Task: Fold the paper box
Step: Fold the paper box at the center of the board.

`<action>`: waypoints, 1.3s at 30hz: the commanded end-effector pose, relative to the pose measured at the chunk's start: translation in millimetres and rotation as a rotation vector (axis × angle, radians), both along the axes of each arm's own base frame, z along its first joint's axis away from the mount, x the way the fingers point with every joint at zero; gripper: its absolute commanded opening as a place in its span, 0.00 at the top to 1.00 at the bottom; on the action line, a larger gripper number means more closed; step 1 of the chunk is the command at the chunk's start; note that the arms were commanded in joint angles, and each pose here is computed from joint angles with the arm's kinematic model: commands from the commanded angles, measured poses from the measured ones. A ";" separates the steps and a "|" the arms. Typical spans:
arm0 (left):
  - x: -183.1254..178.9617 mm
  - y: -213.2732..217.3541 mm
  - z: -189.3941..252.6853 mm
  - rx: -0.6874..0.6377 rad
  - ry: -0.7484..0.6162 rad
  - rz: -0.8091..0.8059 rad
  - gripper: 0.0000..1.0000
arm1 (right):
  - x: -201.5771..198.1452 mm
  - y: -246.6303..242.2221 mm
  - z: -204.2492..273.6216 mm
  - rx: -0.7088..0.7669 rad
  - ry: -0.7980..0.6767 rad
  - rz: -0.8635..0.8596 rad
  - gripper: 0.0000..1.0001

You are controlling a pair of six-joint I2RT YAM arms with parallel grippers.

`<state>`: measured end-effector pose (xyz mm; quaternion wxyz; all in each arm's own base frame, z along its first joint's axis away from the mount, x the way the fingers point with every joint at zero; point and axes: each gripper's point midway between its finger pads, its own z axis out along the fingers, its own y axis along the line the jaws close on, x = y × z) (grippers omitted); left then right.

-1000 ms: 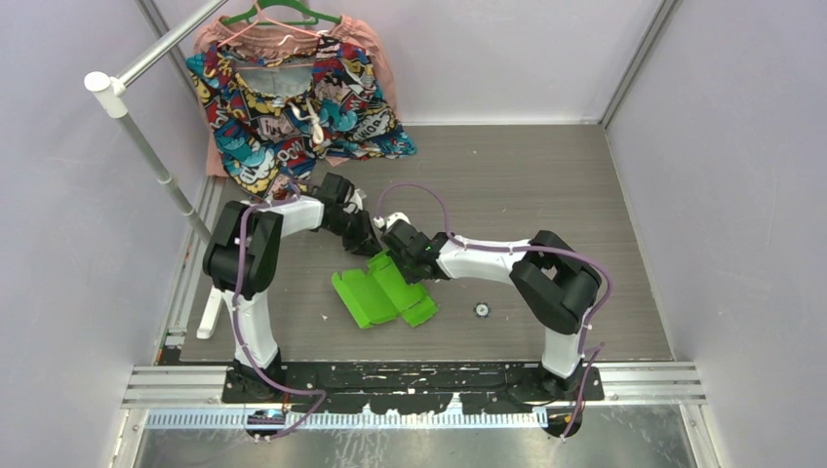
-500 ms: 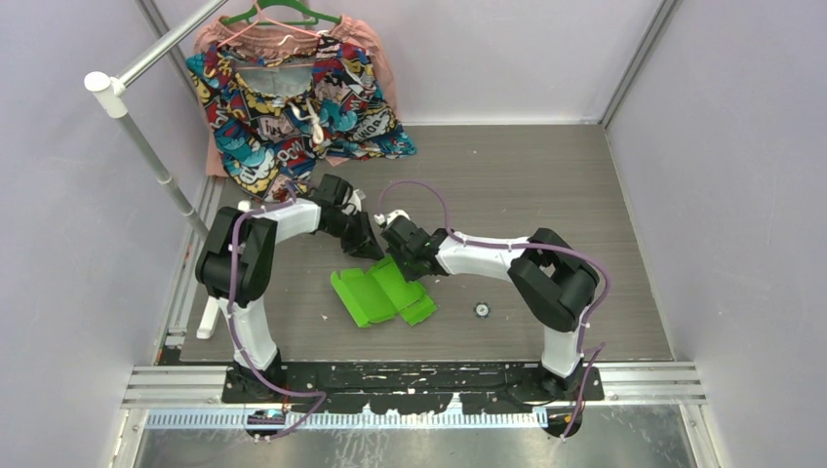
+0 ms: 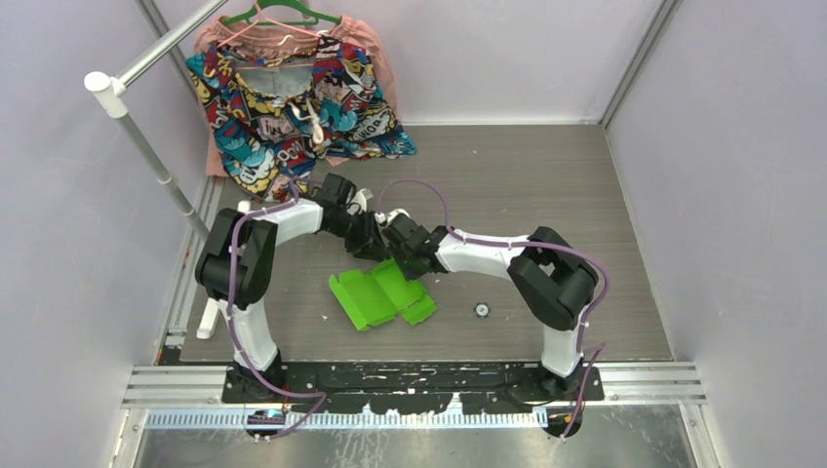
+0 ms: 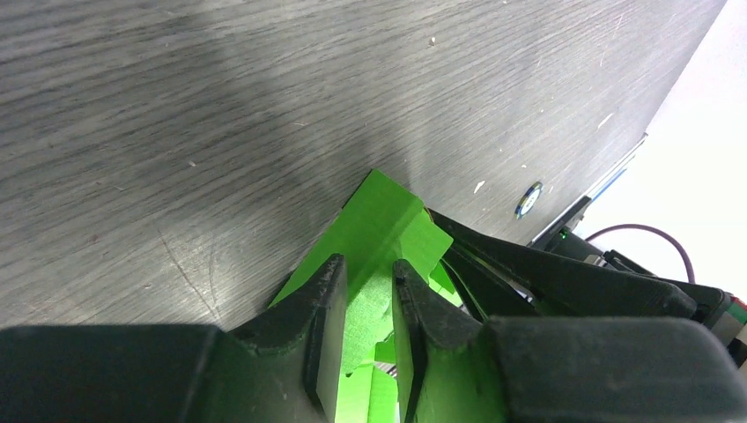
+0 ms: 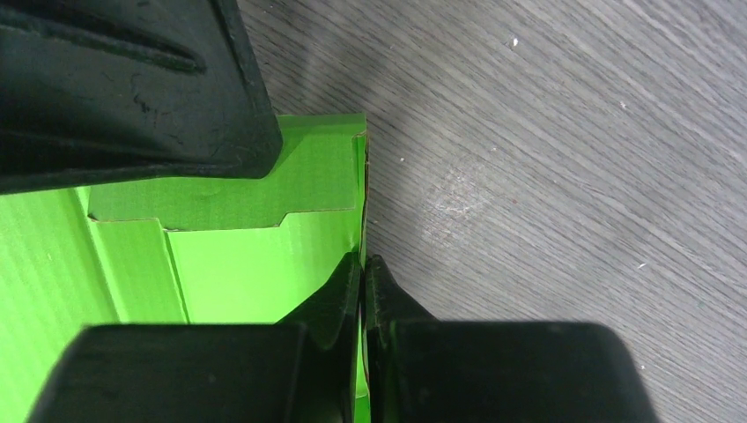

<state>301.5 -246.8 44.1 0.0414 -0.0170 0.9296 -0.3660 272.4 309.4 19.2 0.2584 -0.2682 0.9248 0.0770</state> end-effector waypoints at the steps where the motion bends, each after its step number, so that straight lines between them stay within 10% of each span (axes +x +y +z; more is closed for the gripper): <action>1: -5.6 -10.3 30.9 -0.070 -0.037 -0.060 0.73 | -10.3 -15.1 -23.9 -0.073 0.078 -0.009 0.99; 12: -4.7 4.5 21.1 0.026 -0.050 -0.045 0.73 | -8.4 -14.1 -21.9 -0.065 0.081 -0.013 0.99; 23: 30.1 83.1 98.2 0.251 -0.338 0.285 0.79 | -9.0 -25.8 -23.0 -0.084 0.078 -0.047 0.99; 39: -67.5 142.3 87.0 0.370 -0.320 0.481 0.78 | 1.2 -52.4 -22.4 -0.088 0.082 -0.163 0.99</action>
